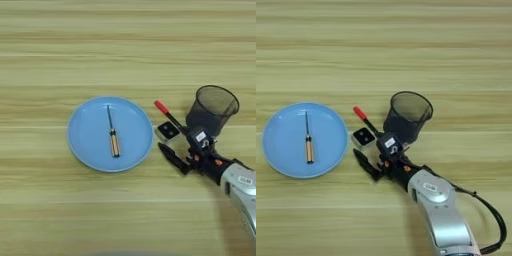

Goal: Move the objects on the table

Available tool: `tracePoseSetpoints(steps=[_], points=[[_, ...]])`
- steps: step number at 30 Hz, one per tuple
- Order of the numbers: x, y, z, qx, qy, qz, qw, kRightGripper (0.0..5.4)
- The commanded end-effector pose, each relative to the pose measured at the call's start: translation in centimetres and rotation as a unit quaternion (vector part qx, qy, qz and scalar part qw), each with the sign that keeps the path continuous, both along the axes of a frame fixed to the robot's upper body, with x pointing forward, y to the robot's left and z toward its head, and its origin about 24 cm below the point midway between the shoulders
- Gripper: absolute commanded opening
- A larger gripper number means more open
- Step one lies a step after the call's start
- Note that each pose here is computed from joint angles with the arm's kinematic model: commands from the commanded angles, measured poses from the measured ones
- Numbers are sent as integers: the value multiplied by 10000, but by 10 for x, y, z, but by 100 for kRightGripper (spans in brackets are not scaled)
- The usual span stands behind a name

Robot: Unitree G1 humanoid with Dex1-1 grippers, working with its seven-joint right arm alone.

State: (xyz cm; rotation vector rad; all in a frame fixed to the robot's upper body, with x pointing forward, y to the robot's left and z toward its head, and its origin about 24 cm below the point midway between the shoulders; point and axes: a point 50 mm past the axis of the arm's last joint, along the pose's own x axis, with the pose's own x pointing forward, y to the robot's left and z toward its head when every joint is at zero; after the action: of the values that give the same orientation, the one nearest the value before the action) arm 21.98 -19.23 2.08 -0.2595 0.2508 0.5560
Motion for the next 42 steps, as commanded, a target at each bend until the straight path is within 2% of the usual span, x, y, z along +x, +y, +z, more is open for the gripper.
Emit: tracePoseSetpoints(steps=[1, 8, 15, 21, 32, 42], points=[[6, -3, 33, -128, -694, -7, 9975, 463], [-4, 3, 52, -168, -981, 111, 9950, 536], [-10, 7, 61, -156, -1087, 145, 9938, 536], [-11, 21, 66, -72, -1162, 379, 9925, 536], [-5, 59, 66, -6, -1106, 857, 9902, 536], [1, 88, 61, 118, -903, 1287, 9875, 536]])
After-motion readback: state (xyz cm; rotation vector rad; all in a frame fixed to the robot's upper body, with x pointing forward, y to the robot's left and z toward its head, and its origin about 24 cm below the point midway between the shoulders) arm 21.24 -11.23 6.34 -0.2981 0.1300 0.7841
